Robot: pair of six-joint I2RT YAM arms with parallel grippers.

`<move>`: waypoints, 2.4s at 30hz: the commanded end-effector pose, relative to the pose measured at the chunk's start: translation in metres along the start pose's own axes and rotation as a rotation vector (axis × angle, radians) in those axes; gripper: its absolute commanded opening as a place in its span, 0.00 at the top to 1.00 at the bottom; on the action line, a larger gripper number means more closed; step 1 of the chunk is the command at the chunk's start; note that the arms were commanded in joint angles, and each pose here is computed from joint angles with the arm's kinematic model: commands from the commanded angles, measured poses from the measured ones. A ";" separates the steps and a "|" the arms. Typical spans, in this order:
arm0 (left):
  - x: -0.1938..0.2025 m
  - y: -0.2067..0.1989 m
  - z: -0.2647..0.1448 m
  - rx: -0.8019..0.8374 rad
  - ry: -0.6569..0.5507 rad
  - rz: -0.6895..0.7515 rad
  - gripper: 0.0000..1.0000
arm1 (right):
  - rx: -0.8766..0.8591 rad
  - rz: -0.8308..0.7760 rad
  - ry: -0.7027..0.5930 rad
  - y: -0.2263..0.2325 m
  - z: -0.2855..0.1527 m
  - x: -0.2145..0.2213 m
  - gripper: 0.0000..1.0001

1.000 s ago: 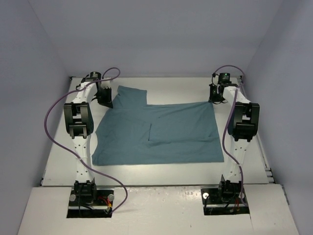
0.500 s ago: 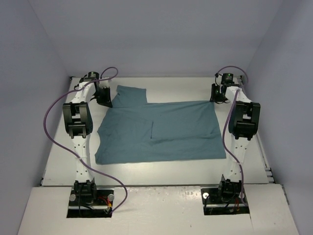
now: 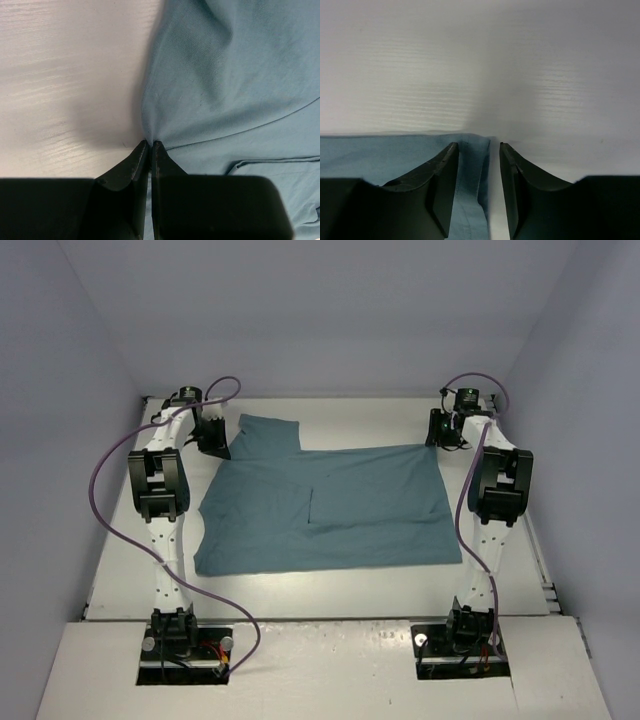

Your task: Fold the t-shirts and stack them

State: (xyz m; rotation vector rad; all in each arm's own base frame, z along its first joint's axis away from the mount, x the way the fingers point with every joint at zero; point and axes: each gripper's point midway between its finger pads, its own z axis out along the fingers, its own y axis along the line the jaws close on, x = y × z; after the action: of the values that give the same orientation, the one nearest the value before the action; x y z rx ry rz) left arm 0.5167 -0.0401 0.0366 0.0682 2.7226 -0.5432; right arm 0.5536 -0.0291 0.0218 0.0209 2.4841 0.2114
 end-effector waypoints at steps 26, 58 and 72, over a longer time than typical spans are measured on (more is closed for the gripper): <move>-0.037 -0.018 -0.038 0.062 -0.120 0.051 1.00 | -0.094 -0.079 -0.166 0.015 -0.030 -0.069 1.00; -0.030 -0.052 -0.120 0.096 -0.258 0.120 1.00 | -0.087 -0.095 -0.237 0.028 -0.133 -0.059 1.00; 0.001 -0.059 -0.134 0.088 -0.259 0.079 1.00 | -0.063 -0.031 -0.216 0.031 -0.162 -0.021 1.00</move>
State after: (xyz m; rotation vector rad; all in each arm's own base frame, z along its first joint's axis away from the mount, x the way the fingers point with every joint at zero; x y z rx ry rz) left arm 0.4638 -0.0479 0.1289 0.1073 2.5526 -0.6364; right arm 0.4803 -0.0182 0.1336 -0.0488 2.3395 0.2956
